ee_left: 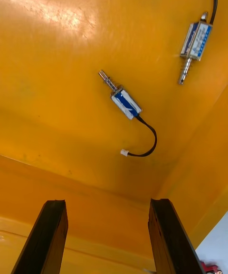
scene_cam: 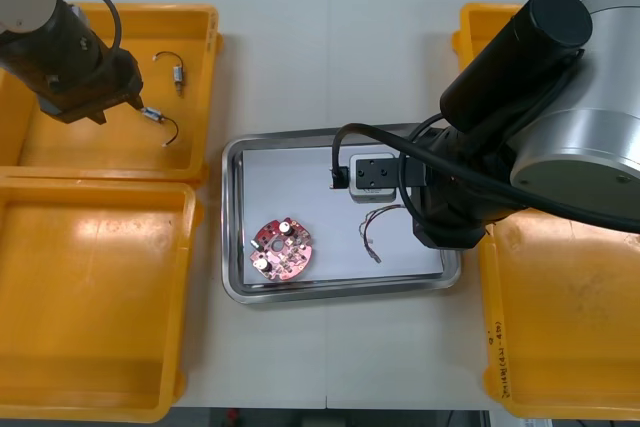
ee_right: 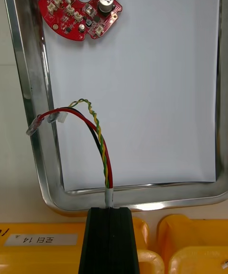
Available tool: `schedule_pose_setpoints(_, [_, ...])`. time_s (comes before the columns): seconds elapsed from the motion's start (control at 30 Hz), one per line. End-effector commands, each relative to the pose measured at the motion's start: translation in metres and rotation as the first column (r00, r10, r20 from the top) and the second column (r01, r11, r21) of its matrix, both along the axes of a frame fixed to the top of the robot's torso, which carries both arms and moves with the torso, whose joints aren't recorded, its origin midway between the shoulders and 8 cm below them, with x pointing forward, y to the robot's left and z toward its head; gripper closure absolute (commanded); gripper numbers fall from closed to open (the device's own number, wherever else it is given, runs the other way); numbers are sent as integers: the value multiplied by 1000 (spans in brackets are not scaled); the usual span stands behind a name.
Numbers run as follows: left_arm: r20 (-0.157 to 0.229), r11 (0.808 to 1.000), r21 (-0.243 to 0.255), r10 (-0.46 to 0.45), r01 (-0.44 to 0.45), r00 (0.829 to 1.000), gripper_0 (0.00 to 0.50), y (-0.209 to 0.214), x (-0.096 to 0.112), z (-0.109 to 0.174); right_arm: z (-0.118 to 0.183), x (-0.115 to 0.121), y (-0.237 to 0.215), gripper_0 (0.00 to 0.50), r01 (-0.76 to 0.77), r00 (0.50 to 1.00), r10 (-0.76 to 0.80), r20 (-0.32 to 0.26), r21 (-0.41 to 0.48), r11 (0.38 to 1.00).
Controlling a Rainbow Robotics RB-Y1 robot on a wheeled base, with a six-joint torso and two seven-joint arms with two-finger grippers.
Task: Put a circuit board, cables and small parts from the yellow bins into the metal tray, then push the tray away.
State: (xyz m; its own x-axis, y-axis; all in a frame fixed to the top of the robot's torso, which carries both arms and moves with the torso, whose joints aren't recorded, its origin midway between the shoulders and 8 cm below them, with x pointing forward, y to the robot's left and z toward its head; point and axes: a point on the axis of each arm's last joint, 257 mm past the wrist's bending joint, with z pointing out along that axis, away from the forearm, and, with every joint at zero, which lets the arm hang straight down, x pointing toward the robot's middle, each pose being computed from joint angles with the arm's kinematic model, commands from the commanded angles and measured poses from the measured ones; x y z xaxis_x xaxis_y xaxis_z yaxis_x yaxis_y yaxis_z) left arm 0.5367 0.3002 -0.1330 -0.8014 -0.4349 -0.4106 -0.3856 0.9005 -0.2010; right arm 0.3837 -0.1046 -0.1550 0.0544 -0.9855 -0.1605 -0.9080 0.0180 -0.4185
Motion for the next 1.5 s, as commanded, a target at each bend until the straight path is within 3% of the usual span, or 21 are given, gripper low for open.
schedule_pose_setpoints(0.03, [72, 999, -39, 39, -37, 997, 0, -1, 26, 40, -1, 9, 21, 500, -74, 997, 74, 12, -2, 997])
schedule_pose_setpoints(0.27, [70, 993, -92, 76, -70, 995, 0, -12, 50, 35, -22, 20, 42, 500, -93, 994, 94, 51, -19, 996])
schedule_pose_setpoints(0.53, [55, 987, -121, 113, -106, 992, 0, -22, 72, 15, -63, 22, 55, 500, -94, 996, 94, -4, -23, 995])
schedule_pose_setpoints(0.77, [45, 980, -146, 145, -137, 988, 0, -24, 84, -5, -88, 29, 62, 500, -100, 995, 101, 26, -34, 994])
schedule_pose_setpoints(1.1, [44, 975, -149, 175, -167, 983, 0, -24, 97, -28, -119, 39, 57, 500, -80, 997, 80, 1, -43, 996])
schedule_pose_setpoints(1.43, [24, 979, -103, 179, -176, 984, 0, -19, 94, -50, -130, 40, 50, 500, -76, 997, 76, 1, -54, 996])
schedule_pose_setpoints(1.47, [25, 979, -103, 182, -179, 983, 0, -18, 94, -52, -129, 41, 51, 490, -76, 997, 76, 5, -54, 996])
schedule_pose_setpoints(1.5, [26, 979, -101, 182, -179, 983, 0, -17, 95, -55, -129, 42, 50, 315, -72, 997, 72, 7, -56, 996])
